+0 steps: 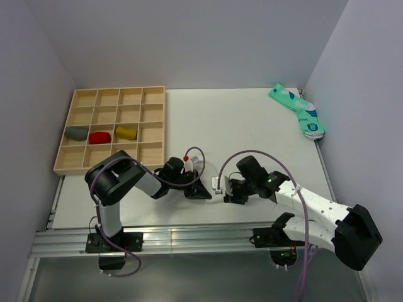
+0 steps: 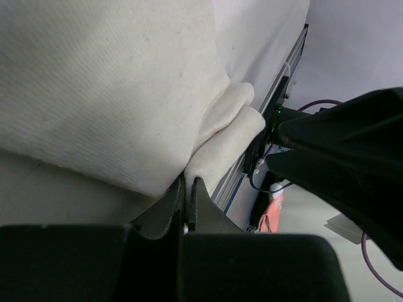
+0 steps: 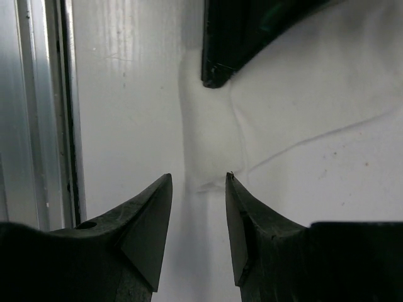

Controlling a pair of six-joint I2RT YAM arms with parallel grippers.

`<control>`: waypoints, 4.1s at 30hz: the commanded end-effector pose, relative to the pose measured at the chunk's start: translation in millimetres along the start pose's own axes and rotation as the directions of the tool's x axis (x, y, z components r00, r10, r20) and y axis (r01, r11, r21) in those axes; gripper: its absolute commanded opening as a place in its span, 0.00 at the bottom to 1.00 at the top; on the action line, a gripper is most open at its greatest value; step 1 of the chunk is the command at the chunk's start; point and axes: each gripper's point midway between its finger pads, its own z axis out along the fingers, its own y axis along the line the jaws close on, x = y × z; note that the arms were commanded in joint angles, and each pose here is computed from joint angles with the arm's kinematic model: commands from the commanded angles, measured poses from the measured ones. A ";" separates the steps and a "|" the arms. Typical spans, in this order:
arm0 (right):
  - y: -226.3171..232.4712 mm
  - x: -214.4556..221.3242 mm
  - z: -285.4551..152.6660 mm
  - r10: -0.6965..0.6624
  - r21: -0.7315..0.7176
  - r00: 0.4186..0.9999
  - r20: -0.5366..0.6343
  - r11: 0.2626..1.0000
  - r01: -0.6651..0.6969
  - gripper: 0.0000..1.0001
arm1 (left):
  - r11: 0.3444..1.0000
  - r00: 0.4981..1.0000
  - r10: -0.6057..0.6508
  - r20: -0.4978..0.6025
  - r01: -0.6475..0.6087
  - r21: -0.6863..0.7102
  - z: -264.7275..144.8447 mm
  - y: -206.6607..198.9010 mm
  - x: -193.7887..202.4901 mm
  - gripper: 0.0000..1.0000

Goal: Roll the socks
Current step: Roll the sock at the center of the board.

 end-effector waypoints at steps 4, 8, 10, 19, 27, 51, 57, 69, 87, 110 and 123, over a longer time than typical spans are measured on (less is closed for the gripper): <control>9.3 -12.0 15.7 -0.140 -0.001 0.989 0.036 0.990 0.141 0.49 | 0.979 0.987 -0.134 -0.092 0.118 -0.165 -4.7 48.4 26.9 0.00; 7.8 -9.1 23.4 -0.194 0.026 0.981 0.007 0.981 0.194 0.52 | 0.983 0.984 -0.138 -0.109 0.123 -0.138 -3.8 46.5 27.1 0.00; 6.1 -7.1 28.4 -0.221 0.038 0.975 -0.014 0.974 0.221 0.52 | 0.982 0.983 -0.148 -0.112 0.133 -0.134 -4.6 47.9 27.3 0.00; -3.2 -5.2 38.7 -0.246 0.082 0.968 -0.042 0.965 0.249 0.52 | 0.983 0.985 -0.133 -0.108 0.118 -0.139 -8.2 47.9 22.8 0.00; 1.5 2.3 47.5 -0.230 0.049 0.971 -0.072 0.971 0.234 0.32 | 0.988 0.988 -0.111 -0.106 0.098 -0.121 -9.6 40.9 16.9 0.00; 32.5 12.4 45.4 0.127 -0.259 0.943 -0.307 0.942 -0.211 0.16 | 0.988 0.909 0.147 0.390 -0.113 -0.110 -49.9 -1.8 -63.6 0.27; 15.7 1.4 38.5 0.251 -0.331 0.902 -0.351 0.868 -0.371 0.16 | 0.978 0.872 0.200 0.447 -0.148 -0.148 -66.2 7.7 -60.0 0.20; -3.0 -12.8 40.2 0.438 -0.510 0.773 -0.459 0.582 -0.633 0.17 | 0.868 0.754 0.491 0.436 -0.465 -0.174 -69.6 -9.6 -35.7 0.22; -24.5 -16.3 44.6 0.533 -0.528 0.683 -0.499 0.438 -0.727 0.18 | 0.663 0.593 0.713 0.375 -0.743 -0.086 -24.7 -51.8 -28.4 0.47; -28.9 -14.3 50.9 0.549 -0.508 0.671 -0.499 0.442 -0.739 0.17 | 0.663 0.624 0.732 0.272 -0.745 -0.074 2.3 -23.8 -11.6 0.47; -37.7 -12.1 54.2 0.581 -0.439 0.659 -0.477 0.493 -0.751 0.17 | 0.681 0.652 0.730 0.206 -0.721 -0.132 11.4 -0.2 -4.3 0.31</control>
